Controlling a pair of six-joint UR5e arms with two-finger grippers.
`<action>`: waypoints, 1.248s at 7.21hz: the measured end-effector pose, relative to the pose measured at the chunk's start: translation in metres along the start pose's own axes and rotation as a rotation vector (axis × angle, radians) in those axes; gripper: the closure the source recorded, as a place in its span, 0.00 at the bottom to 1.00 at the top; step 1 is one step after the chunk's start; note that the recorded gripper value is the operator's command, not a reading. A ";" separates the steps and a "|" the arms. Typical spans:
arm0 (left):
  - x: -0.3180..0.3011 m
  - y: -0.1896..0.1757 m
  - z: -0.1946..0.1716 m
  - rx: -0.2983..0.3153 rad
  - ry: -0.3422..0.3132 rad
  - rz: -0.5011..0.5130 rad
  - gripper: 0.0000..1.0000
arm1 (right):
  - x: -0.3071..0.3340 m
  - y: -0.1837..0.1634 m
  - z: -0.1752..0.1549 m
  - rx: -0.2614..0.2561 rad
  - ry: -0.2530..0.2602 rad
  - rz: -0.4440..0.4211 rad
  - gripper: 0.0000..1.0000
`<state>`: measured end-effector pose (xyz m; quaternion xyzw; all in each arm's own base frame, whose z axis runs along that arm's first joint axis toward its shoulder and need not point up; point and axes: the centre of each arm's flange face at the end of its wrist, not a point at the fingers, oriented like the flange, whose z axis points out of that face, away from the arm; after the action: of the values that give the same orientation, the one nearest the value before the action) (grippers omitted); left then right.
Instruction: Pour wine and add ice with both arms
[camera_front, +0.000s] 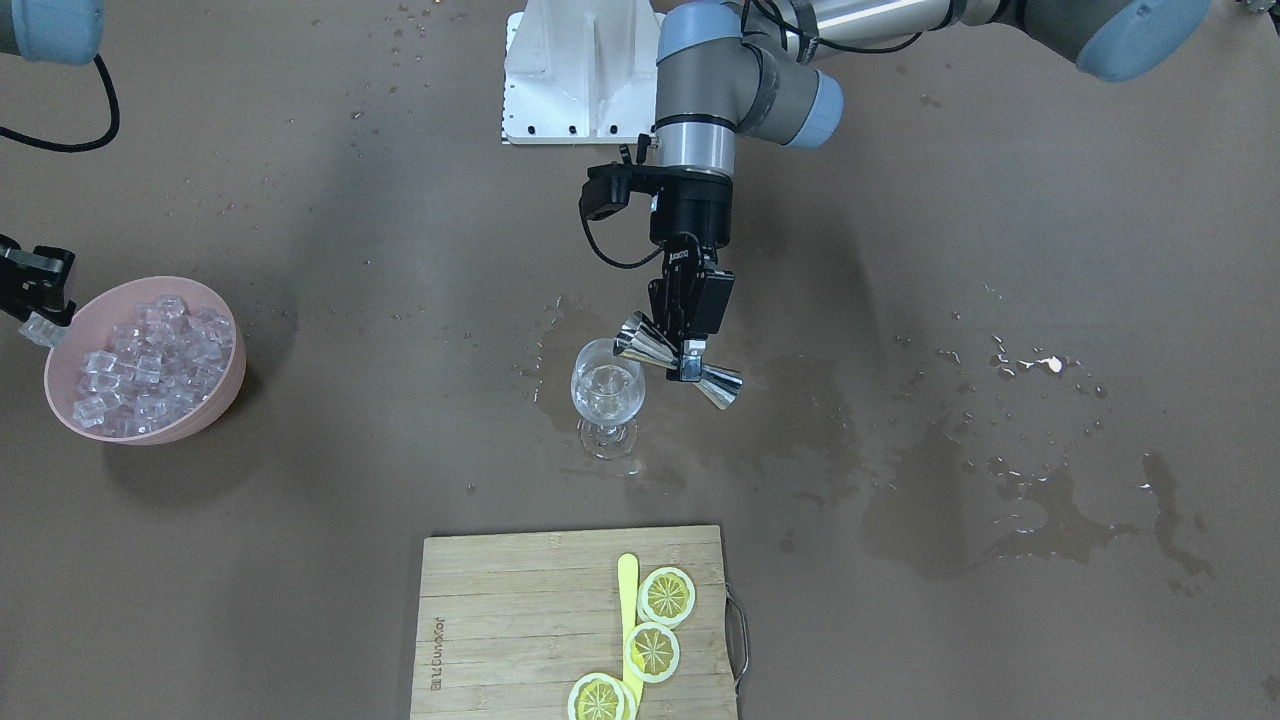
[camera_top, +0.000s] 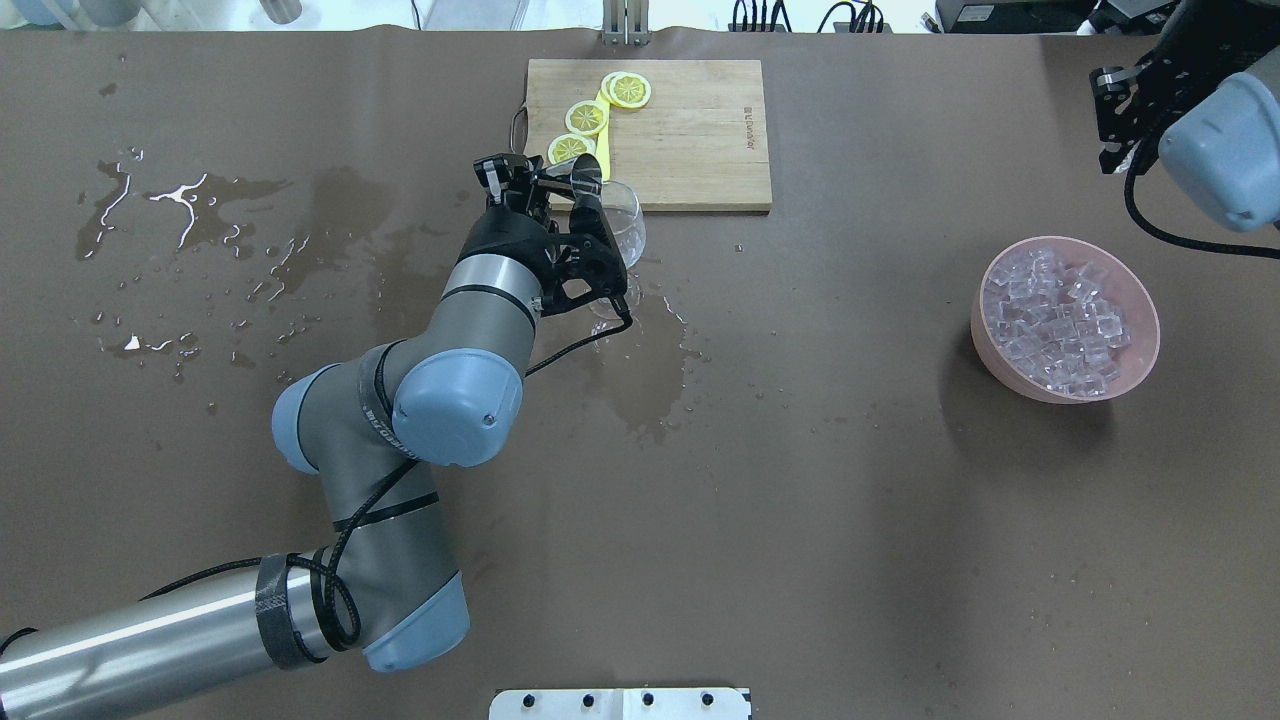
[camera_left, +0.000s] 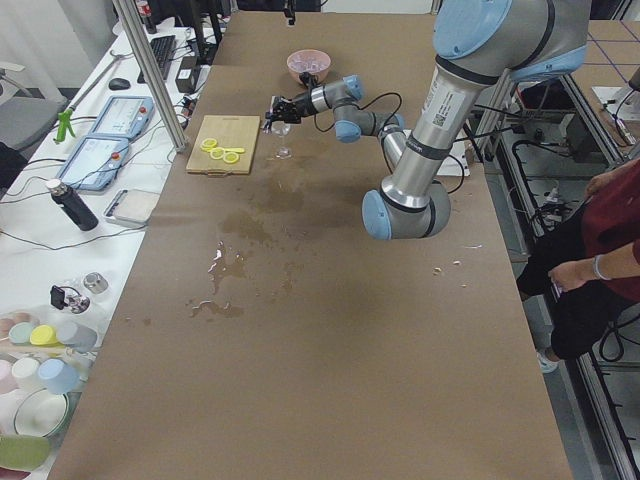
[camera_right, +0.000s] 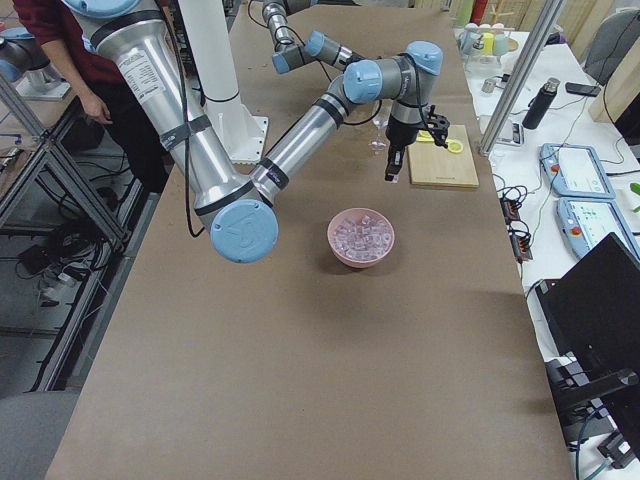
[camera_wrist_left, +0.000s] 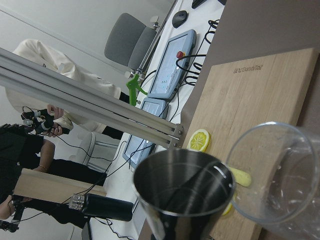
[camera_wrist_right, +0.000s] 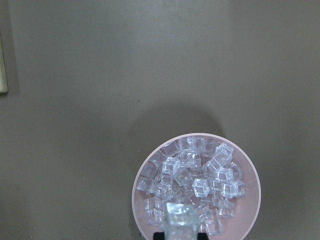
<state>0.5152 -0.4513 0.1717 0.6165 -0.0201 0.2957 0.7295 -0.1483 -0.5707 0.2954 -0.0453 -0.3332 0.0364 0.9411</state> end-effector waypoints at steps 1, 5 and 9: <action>0.000 -0.002 0.000 -0.010 -0.001 0.012 1.00 | -0.002 0.000 0.000 0.000 0.000 -0.001 0.78; -0.005 -0.010 -0.002 -0.018 -0.011 0.093 1.00 | -0.005 0.002 -0.001 0.003 -0.004 -0.006 0.78; -0.017 -0.024 -0.004 -0.012 -0.024 0.180 1.00 | -0.018 0.002 -0.007 0.009 -0.011 -0.009 0.78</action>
<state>0.5105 -0.4566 0.1431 0.6112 -0.0862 0.3526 0.7034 -0.1576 -0.5710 0.2785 -0.0394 -0.3381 0.0341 0.9397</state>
